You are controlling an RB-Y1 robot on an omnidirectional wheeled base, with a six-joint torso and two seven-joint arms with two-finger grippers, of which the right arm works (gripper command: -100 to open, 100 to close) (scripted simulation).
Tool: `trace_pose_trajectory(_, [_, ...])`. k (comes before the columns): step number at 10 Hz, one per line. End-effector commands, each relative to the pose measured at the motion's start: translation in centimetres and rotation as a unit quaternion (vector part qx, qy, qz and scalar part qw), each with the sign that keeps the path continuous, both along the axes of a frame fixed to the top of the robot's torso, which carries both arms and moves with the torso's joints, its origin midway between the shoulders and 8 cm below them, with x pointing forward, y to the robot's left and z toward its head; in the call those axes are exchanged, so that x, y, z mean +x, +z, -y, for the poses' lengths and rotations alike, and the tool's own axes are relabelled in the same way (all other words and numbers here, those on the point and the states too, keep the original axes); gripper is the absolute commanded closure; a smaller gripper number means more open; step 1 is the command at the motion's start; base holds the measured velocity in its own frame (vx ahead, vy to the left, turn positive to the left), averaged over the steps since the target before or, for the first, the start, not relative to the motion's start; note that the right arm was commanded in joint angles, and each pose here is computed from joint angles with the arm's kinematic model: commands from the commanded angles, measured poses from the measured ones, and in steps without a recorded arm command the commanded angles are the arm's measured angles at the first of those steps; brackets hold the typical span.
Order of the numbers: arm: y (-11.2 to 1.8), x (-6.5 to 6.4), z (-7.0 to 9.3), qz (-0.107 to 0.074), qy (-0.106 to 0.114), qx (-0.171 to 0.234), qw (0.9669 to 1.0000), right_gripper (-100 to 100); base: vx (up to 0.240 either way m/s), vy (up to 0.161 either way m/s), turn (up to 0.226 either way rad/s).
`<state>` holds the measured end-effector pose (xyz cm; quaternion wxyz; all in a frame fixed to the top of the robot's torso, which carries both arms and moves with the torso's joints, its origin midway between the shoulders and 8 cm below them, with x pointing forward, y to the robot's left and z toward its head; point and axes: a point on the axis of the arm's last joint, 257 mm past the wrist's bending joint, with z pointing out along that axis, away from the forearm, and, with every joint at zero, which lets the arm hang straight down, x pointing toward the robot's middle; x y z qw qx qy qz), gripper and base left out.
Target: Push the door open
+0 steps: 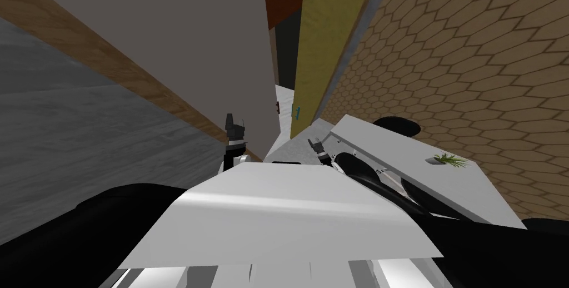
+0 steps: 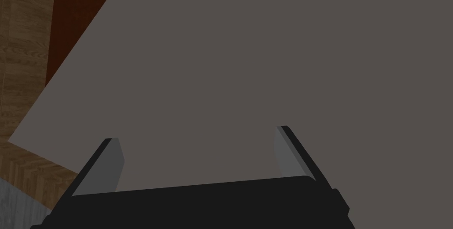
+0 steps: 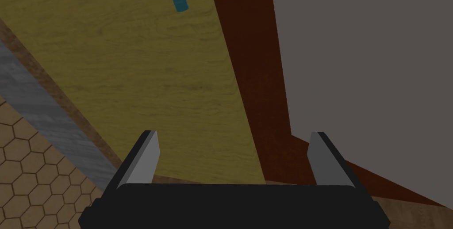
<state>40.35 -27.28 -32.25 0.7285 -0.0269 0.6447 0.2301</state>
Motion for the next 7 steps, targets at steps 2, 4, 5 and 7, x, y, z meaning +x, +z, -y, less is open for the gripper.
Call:
trace_pose_trajectory(2, [-1.1, -0.4, 0.3, -0.004, 0.002, -0.021, 0.9998, -100, 0.097, -0.043, 0.089])
trace_pose_trajectory(4, [-2.0, -0.8, 0.7, -0.008, 0.003, -0.040, 0.9992, -100, 0.113, -0.039, 0.121])
trace_pose_trajectory(5, [-2.2, -0.9, 0.8, -0.009, 0.004, -0.044, 0.9990, -100, 0.115, -0.033, 0.076])
trace_pose_trajectory(7, [-3.0, -1.2, 1.1, -0.012, 0.006, -0.060, 0.9981, -100, 0.123, -0.065, 0.127])
